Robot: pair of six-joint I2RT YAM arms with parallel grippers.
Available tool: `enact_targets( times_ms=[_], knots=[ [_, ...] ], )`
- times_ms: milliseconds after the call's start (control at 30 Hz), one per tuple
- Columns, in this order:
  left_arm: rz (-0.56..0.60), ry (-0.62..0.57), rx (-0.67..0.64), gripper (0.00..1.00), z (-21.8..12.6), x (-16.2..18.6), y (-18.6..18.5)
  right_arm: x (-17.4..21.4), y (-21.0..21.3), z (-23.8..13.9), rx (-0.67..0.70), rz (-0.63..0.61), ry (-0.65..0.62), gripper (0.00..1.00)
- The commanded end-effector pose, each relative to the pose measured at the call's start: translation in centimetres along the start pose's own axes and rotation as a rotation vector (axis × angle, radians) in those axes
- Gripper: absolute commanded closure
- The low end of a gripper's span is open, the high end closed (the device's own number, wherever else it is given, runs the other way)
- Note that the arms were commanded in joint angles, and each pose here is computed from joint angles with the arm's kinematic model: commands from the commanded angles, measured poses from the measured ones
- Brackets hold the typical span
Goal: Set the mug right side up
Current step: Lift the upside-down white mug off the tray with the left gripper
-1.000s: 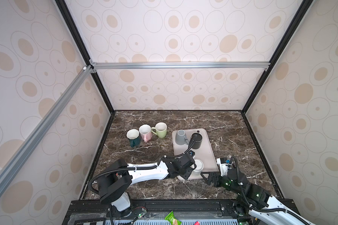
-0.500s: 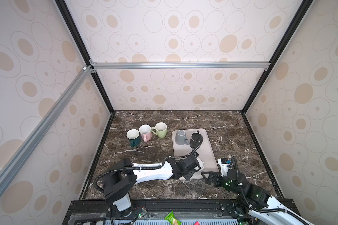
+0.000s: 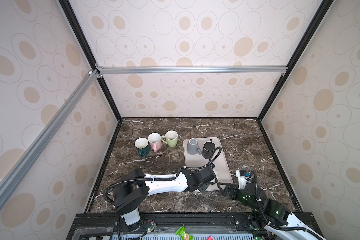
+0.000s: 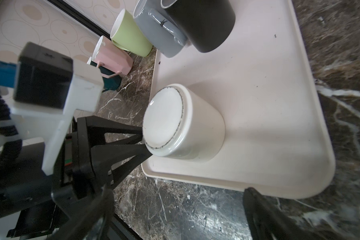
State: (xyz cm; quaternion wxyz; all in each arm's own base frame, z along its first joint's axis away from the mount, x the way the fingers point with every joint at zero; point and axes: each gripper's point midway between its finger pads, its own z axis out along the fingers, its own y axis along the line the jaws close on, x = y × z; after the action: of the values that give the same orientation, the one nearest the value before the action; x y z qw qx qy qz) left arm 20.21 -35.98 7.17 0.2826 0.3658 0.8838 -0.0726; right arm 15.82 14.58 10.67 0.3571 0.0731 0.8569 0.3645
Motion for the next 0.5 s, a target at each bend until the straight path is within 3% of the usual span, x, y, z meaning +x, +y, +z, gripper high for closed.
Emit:
enact_targets(
  times_ms=[0, 167, 467],
  knots=[
    [0.031, -0.013, -0.023, 0.72, -0.16, -1.11, -0.33, 0.47, -1.21, -0.07, 0.038, 0.012, 0.001, 0.01],
    [0.05, 0.001, -0.035, 0.87, 0.21, -1.19, -0.4, 0.51, -1.39, -0.21, 0.04, 0.017, -0.002, 0.01],
    [0.027, -0.018, -0.022, 1.0, -0.3, -1.93, -0.6, 0.5, -1.43, -0.22, 0.044, 0.014, -0.001, 0.01]
  ],
)
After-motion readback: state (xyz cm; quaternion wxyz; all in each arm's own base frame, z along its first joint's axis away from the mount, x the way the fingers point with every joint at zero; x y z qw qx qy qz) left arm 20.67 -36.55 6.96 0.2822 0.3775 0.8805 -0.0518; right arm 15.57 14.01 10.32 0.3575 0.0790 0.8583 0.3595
